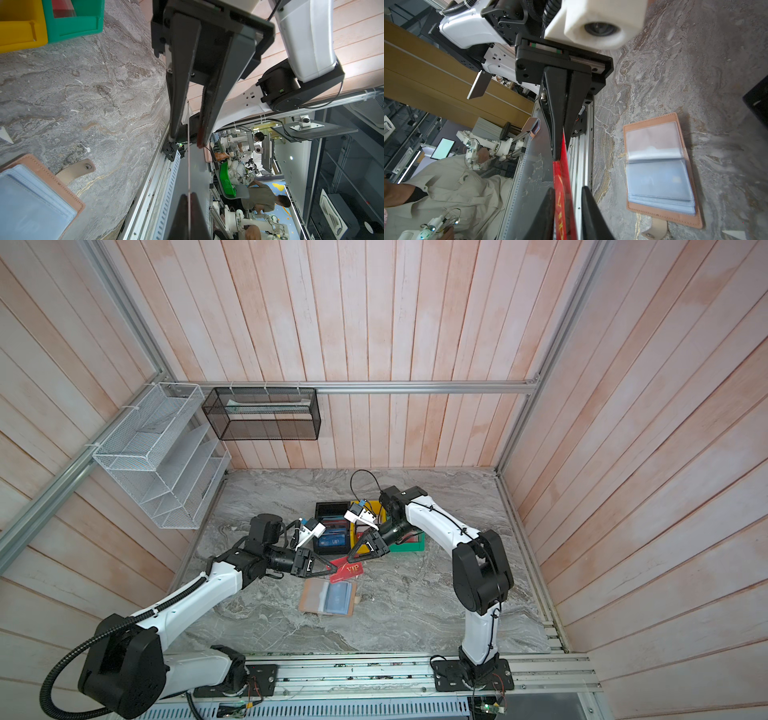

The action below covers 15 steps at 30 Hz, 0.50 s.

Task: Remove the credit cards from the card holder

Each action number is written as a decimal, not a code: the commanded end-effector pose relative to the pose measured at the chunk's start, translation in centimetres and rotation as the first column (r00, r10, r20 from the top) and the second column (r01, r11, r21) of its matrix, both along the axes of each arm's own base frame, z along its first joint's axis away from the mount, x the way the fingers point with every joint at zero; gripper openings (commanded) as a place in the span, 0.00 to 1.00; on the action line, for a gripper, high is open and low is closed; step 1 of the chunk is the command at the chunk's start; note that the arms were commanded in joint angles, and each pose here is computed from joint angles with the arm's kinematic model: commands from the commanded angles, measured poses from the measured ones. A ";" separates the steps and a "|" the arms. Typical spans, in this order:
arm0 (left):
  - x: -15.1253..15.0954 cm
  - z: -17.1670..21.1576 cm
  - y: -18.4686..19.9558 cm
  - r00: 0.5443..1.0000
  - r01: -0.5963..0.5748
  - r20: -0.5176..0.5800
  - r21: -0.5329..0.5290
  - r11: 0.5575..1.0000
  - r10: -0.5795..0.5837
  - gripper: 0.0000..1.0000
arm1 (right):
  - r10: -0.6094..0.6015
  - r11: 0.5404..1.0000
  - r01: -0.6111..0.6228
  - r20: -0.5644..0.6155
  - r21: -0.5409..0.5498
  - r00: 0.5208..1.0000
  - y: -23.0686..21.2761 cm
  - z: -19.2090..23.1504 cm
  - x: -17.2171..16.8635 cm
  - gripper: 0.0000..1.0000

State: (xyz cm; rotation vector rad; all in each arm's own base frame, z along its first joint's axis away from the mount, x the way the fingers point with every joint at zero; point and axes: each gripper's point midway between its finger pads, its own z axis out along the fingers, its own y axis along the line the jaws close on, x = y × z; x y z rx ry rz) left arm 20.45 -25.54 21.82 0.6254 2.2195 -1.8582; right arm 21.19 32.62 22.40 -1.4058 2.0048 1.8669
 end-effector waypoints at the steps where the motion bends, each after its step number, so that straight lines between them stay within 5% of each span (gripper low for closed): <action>1: 0.2 0.4 -0.1 1.000 0.006 0.031 -0.004 1.000 -0.006 0.00 | 0.019 1.000 -0.019 0.007 -0.011 1.000 0.2 -0.5 -0.5 0.15; 4: 0.3 0.3 -0.1 1.000 -0.001 0.026 0.003 1.000 0.001 0.00 | 0.031 0.999 -0.031 0.010 -0.013 0.999 0.3 -0.6 -0.8 0.09; 6: 0.5 0.1 0.0 1.000 -0.009 0.023 0.012 1.000 0.008 0.11 | 0.032 0.999 -0.032 0.018 -0.008 0.999 0.3 -0.5 -0.8 0.00; 9: 0.8 -0.1 0.2 1.000 -0.024 0.018 0.022 0.999 0.024 0.25 | 0.037 0.999 -0.037 0.033 0.001 0.999 0.1 -0.1 -1.1 0.00; 15: 2.4 -0.3 1.7 0.994 -0.107 0.011 0.046 0.993 0.107 0.35 | 0.019 1.000 -0.019 0.071 0.003 0.997 -0.3 0.4 -1.1 0.00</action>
